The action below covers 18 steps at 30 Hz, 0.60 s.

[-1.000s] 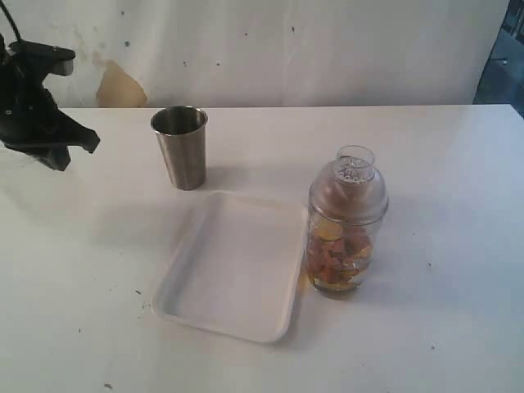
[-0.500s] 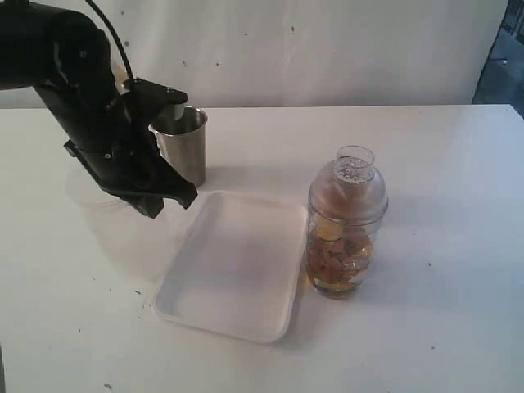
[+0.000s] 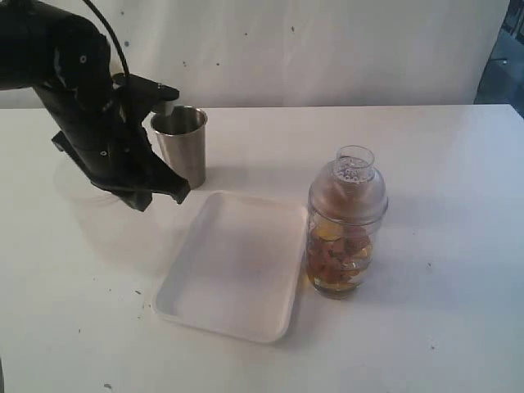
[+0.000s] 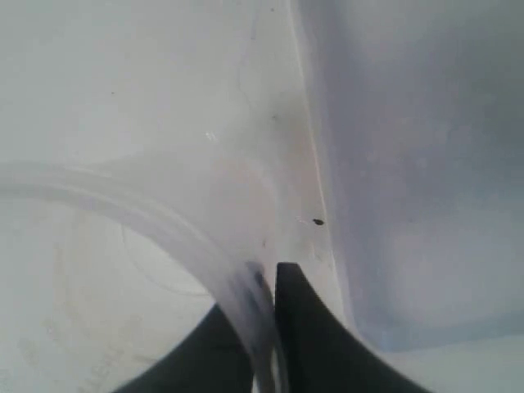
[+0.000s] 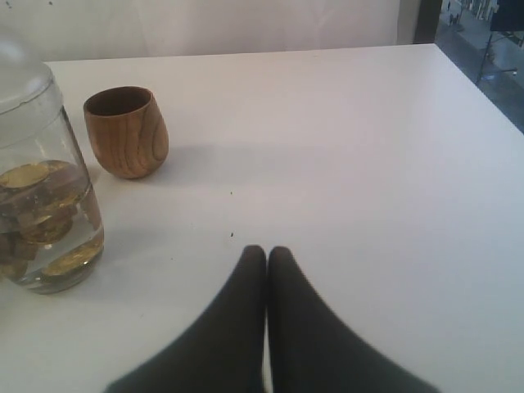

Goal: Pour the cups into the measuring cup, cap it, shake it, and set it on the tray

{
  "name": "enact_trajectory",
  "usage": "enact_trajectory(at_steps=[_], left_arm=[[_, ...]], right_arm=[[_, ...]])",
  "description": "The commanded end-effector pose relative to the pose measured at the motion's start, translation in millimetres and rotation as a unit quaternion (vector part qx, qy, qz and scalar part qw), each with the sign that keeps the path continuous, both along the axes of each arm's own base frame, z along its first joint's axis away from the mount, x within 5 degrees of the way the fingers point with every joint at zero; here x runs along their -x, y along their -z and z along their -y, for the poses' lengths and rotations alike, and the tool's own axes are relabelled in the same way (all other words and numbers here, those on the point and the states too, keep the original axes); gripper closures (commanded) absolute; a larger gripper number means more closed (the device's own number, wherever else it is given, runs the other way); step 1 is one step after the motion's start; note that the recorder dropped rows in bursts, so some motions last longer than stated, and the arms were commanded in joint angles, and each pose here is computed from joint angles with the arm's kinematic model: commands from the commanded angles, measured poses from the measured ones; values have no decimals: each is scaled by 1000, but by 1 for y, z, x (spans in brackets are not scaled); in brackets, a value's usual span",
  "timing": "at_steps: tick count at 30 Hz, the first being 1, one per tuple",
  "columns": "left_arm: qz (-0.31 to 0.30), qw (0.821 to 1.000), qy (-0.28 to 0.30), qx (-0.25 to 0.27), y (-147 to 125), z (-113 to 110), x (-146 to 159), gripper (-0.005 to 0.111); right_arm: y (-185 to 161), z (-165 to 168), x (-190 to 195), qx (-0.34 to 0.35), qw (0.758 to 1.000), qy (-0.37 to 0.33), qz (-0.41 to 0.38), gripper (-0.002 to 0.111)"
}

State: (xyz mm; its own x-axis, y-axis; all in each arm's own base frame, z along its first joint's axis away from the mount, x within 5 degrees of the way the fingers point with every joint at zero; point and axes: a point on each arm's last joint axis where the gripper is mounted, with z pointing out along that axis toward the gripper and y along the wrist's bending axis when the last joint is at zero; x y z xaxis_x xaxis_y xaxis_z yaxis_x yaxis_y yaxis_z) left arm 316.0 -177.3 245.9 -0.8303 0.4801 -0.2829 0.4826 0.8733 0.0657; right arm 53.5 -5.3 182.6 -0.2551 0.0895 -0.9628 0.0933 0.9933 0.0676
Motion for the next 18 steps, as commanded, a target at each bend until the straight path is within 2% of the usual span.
enact_trajectory(at_steps=[1,3,5,9,12,18], left_arm=[[2,1000,1,23,-2,4,1,107],[10,1000,-19,18,-2,1,-1,101],[13,999,-26,15,-2,0,-1,90],[10,1000,-27,13,-2,0,-1,58],[10,1000,-27,13,-2,0,-1,45],[13,1000,-18,10,-13,1,-3,41]], right_arm=[[1,0,0,-1,1000,2,2,108],[1,0,0,-1,1000,2,2,108],[1,0,0,-1,1000,2,2,108],[1,0,0,-1,1000,2,2,108],[1,0,0,-1,1000,2,2,108],[1,0,0,-10,1000,4,3,108]])
